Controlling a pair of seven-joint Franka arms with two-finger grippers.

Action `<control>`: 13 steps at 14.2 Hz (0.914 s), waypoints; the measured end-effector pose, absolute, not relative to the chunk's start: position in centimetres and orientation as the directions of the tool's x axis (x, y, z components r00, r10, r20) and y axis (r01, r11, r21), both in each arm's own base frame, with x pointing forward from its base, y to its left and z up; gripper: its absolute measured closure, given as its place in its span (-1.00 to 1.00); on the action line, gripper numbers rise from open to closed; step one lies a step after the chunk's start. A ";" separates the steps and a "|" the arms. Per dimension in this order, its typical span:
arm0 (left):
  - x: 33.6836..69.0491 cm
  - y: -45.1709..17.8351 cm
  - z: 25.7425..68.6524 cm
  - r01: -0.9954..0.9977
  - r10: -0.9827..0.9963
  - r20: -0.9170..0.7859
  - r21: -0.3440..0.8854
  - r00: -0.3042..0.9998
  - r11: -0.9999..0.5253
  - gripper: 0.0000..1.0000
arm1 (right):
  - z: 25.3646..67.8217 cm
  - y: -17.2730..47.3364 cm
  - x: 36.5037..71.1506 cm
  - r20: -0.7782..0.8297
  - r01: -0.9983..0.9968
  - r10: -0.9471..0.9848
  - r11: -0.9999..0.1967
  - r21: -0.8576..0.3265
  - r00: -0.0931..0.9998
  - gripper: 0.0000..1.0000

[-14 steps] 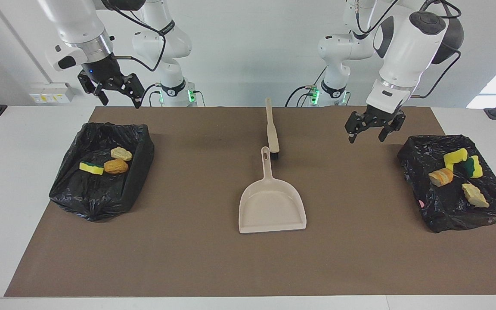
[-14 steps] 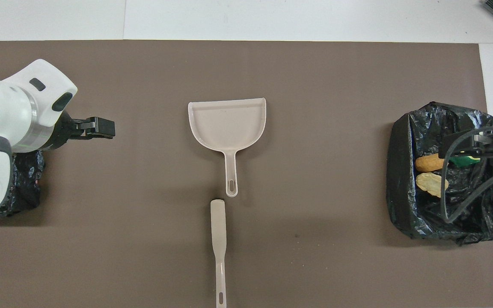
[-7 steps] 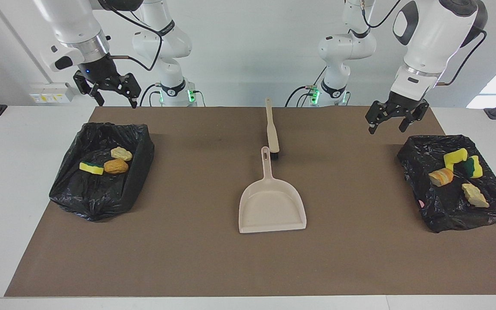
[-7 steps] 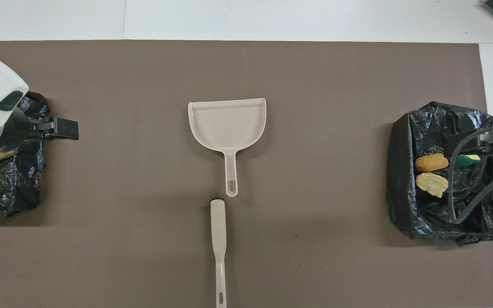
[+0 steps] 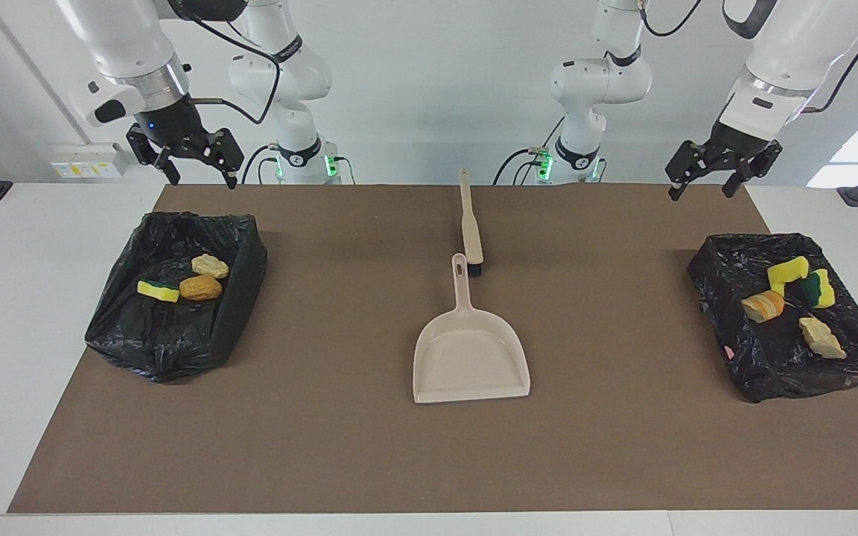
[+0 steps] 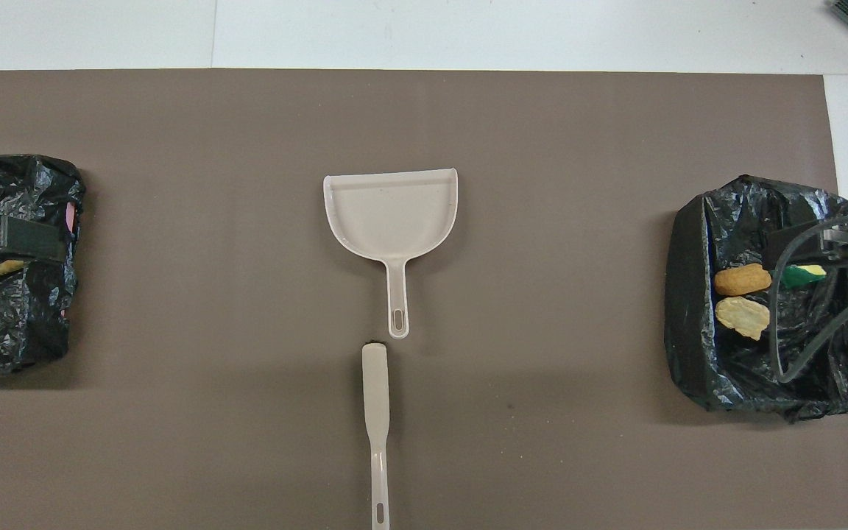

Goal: Sweep and dump trash in bin

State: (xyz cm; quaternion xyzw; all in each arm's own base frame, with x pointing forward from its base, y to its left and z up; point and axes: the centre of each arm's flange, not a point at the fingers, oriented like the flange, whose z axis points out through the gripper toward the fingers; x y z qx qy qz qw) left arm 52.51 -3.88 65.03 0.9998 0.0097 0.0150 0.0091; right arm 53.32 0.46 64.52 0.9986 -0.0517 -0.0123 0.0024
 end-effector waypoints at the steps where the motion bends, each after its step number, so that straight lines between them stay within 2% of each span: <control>1: 52.1 -3.6 65.6 0.008 0.009 0.037 0.021 0.999 -1.000 -1.00 | 64.5 0.5 53.3 -0.024 -0.103 -0.103 -0.995 0.006 0.994 -1.00; 13: 50.3 -3.3 68.2 -0.024 -0.023 0.044 0.021 0.999 -1.000 -1.00 | 64.5 0.6 53.3 -0.024 -0.101 -0.101 -0.995 0.006 0.995 -1.00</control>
